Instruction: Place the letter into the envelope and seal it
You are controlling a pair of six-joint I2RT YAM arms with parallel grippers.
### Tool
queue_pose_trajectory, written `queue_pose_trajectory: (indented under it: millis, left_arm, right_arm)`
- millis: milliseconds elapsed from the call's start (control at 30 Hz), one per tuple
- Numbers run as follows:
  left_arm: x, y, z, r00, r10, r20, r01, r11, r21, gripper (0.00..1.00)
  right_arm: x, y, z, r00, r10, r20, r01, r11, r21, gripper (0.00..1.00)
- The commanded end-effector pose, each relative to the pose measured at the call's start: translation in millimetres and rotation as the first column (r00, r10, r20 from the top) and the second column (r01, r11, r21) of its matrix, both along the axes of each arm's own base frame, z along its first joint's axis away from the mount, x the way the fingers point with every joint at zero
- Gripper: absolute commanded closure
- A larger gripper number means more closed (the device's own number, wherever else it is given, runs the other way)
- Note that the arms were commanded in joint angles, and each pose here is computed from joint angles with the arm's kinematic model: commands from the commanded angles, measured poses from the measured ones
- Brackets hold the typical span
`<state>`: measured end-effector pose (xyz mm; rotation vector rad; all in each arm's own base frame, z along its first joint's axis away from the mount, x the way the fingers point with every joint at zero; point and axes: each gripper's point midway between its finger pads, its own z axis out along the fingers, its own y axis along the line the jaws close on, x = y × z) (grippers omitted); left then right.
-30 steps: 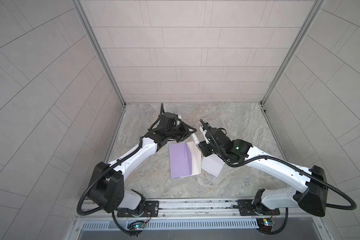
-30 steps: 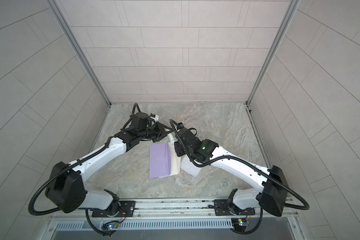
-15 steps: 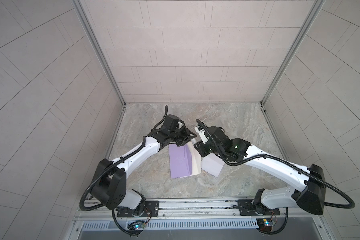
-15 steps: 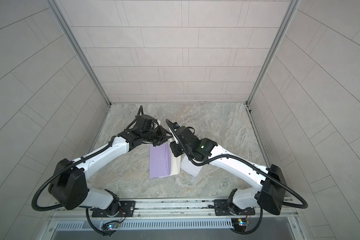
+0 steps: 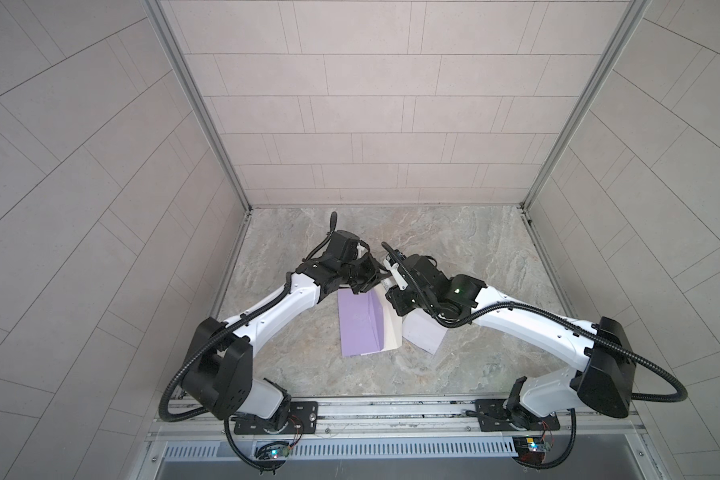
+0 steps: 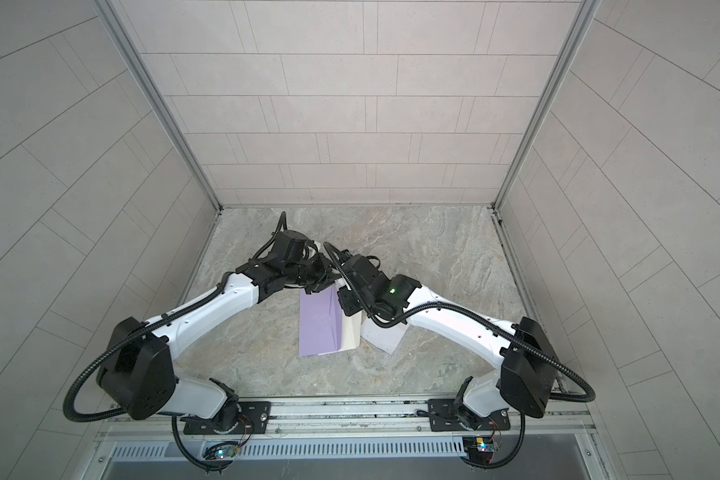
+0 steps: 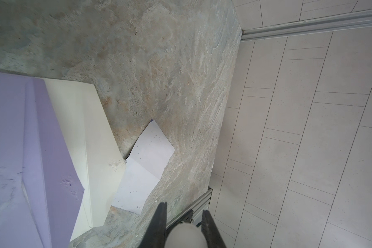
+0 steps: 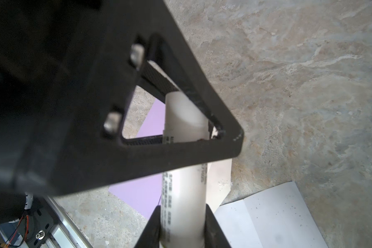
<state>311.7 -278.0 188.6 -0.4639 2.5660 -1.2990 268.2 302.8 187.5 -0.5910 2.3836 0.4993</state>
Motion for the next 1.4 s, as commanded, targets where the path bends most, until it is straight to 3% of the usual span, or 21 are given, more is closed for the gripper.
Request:
queue_pose_trajectory:
  millis: [0, 133, 233, 300, 400, 500, 567, 767, 867, 900, 967, 1033, 1100, 1233, 1367]
  left_arm:
    - [1, 0, 9, 0.999, -0.004, 0.034, 0.004, 1.000, 0.004, 1.00]
    - [1, 3, 6, 0.999, 0.003, 0.035, -0.004, 1.000, 0.019, 1.00]
    - [2, 5, 7, 0.999, -0.007, 0.053, 0.006, 1.000, 0.027, 1.00]
    - [3, 5, 12, 0.996, -0.027, 0.089, 0.025, 0.999, 0.024, 1.00]
    - [6, -3, 36, 0.974, -0.075, 0.213, 0.089, 0.994, -0.056, 1.00]
    - [4, -10, 69, 0.929, -0.090, 0.359, 0.164, 0.969, -0.184, 1.00]
    - [-1, -12, 88, 0.890, -0.092, 0.447, 0.222, 0.943, -0.248, 1.00]
    - [-35, -8, 122, 0.770, -0.121, 0.627, 0.399, 0.858, -0.324, 1.00]
    - [-49, -9, 126, 0.746, -0.157, 0.648, 0.458, 0.827, -0.327, 1.00]
    - [-49, -9, 124, 0.751, -0.162, 0.641, 0.456, 0.828, -0.326, 1.00]
    - [-43, -8, 118, 0.771, -0.152, 0.618, 0.419, 0.852, -0.314, 1.00]
    - [-28, -5, 106, 0.816, -0.127, 0.564, 0.335, 0.899, -0.283, 1.00]
    - [-15, -3, 96, 0.855, -0.107, 0.507, 0.259, 0.936, -0.239, 1.00]
    - [5, 3, 71, 0.938, -0.074, 0.338, 0.127, 0.982, -0.138, 1.00]
    - [8, -2, 58, 0.973, -0.086, 0.212, 0.113, 0.986, -0.119, 1.00]
  right_arm:
    - [-5, -5, 5, 1.000, -0.001, 0.006, 0.001, 1.000, 0.002, 0.82]
    - [-7, -6, 6, 1.000, 0.000, -0.012, 0.000, 0.999, 0.037, 1.00]
    - [-10, -6, 11, 0.995, 0.022, -0.094, -0.004, 0.983, 0.185, 1.00]
    - [-10, -5, 18, 0.984, 0.057, -0.166, 0.004, 0.939, 0.343, 1.00]
    - [-3, -10, 33, 0.967, 0.095, -0.237, 0.051, 0.836, 0.546, 1.00]
    - [2, -20, 45, 0.959, 0.113, -0.261, 0.086, 0.759, 0.645, 1.00]
    - [3, -24, 51, 0.958, 0.119, -0.260, 0.092, 0.731, 0.676, 1.00]
    - [-1, -28, 66, 0.963, 0.144, -0.227, 0.064, 0.696, 0.715, 1.00]
    - [-1, -29, 67, 0.966, 0.141, -0.217, 0.057, 0.702, 0.710, 1.00]
    - [0, -30, 66, 0.968, 0.126, -0.216, 0.061, 0.719, 0.692, 1.00]
    - [1, -36, 57, 0.976, 0.067, -0.207, 0.073, 0.795, 0.602, 0.98]
    - [-3, -39, 54, 0.987, 0.028, -0.156, 0.048, 0.883, 0.467, 0.70]
    - [-7, -40, 57, 0.995, 0.008, -0.104, 0.030, 0.930, 0.366, 0.62]
    - [-6, -42, 64, 0.999, -0.040, -0.001, 0.039, 0.970, 0.240, 0.56]
    - [-5, -38, 64, 0.999, -0.036, 0.029, 0.029, 0.976, 0.217, 0.56]
